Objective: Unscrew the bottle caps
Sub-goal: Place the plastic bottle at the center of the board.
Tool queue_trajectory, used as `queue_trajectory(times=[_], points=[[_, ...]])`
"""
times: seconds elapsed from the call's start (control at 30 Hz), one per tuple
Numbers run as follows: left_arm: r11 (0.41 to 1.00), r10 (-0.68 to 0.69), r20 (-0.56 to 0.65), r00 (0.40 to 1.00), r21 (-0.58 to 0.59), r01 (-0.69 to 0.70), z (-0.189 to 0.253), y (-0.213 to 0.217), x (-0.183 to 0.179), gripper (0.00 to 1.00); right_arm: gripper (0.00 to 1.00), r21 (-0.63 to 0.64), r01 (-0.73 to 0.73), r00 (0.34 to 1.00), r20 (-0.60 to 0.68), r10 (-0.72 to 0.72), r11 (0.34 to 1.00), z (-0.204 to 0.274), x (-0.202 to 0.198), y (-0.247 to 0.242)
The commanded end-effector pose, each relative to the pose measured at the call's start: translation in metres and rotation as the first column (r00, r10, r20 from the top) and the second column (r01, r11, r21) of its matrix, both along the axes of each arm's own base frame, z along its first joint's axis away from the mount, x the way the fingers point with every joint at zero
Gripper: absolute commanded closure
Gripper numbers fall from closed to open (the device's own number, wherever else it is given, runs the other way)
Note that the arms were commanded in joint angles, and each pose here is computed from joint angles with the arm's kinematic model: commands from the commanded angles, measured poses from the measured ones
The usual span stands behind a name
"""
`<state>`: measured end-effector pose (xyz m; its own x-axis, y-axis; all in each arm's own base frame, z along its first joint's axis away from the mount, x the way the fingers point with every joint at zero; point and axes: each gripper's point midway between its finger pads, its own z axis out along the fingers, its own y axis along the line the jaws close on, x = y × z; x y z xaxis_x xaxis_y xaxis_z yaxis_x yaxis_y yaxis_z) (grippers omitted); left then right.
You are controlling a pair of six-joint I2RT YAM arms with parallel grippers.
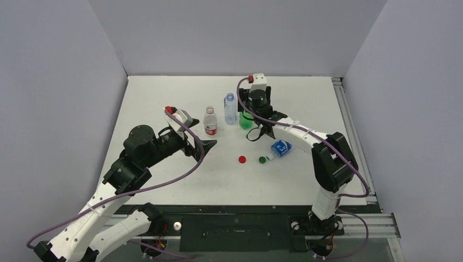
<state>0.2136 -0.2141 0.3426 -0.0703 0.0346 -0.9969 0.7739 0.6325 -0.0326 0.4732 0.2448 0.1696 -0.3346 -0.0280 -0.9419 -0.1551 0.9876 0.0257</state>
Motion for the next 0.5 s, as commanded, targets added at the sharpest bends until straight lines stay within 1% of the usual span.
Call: queue_trajectory(times=[0.0, 0.07, 0.13, 0.17, 0.2, 0.23, 0.27, 0.3, 0.33, 0.37, 0.4, 0.43, 0.47], points=[[0.998, -0.008, 0.05, 0.999, -0.058, 0.011, 0.023, -0.001, -0.002, 0.03, 0.25, 0.095, 0.075, 0.992, 0.099, -0.085, 0.993, 0.067, -0.005, -0.022], [0.998, -0.011, 0.049, 0.999, -0.059, 0.013, 0.023, -0.002, -0.001, 0.03, 0.23, 0.115, 0.116, 0.987, 0.096, -0.127, 0.987, 0.077, -0.01, -0.033], [0.998, -0.014, 0.049, 0.999, -0.06, 0.017, 0.024, -0.002, -0.002, 0.03, 0.22, 0.133, 0.192, 0.976, 0.079, -0.203, 0.972, 0.087, -0.018, -0.051], [0.998, -0.013, 0.049, 0.999, -0.06, 0.016, 0.024, -0.002, -0.002, 0.03, 0.21, 0.139, 0.267, 0.96, 0.045, -0.276, 0.954, 0.088, -0.026, -0.068], [0.998, -0.012, 0.051, 0.999, -0.061, 0.015, 0.025, -0.002, -0.002, 0.03, 0.21, 0.184, 0.314, 0.946, 0.026, -0.323, 0.932, 0.094, -0.032, -0.078], [0.998, -0.011, 0.051, 0.999, -0.062, 0.014, 0.026, -0.002, -0.002, 0.04, 0.21, 0.148, 0.379, 0.924, -0.017, -0.381, 0.913, 0.087, -0.04, -0.096], [0.998, -0.013, 0.051, 0.999, -0.062, 0.016, 0.027, -0.002, -0.002, 0.04, 0.21, 0.187, 0.421, 0.906, -0.039, -0.421, 0.888, 0.09, -0.048, -0.104], [0.998, -0.016, 0.047, 0.999, -0.059, 0.018, 0.026, -0.003, -0.001, 0.04, 0.2, 0.137, 0.468, 0.884, -0.082, -0.461, 0.873, 0.077, -0.06, -0.119], [0.998, -0.019, 0.047, 0.999, -0.062, 0.022, 0.028, -0.003, -0.002, 0.04, 0.2, 0.17, 0.5, 0.866, -0.092, -0.492, 0.849, 0.081, -0.069, -0.127], [0.998, -0.025, 0.046, 0.999, -0.062, 0.028, 0.028, -0.004, -0.002, 0.04, 0.2, 0.126, 0.522, 0.852, -0.127, -0.509, 0.843, 0.065, -0.081, -0.135], [0.997, -0.03, 0.045, 0.999, -0.064, 0.033, 0.029, -0.005, -0.002, 0.03, 0.2, 0.15, 0.548, 0.836, -0.127, -0.534, 0.823, 0.067, -0.089, -0.142], [0.997, -0.038, 0.044, 0.998, -0.065, 0.041, 0.029, -0.007, -0.003, 0.03, 0.19, 0.111, 0.567, 0.821, -0.153, -0.549, 0.816, 0.05, -0.1, -0.15], [0.997, -0.044, 0.043, 0.998, -0.067, 0.047, 0.03, -0.008, -0.004, 0.03, 0.19, 0.126, 0.584, 0.81, -0.159, -0.565, 0.802, 0.049, -0.106, -0.155]])
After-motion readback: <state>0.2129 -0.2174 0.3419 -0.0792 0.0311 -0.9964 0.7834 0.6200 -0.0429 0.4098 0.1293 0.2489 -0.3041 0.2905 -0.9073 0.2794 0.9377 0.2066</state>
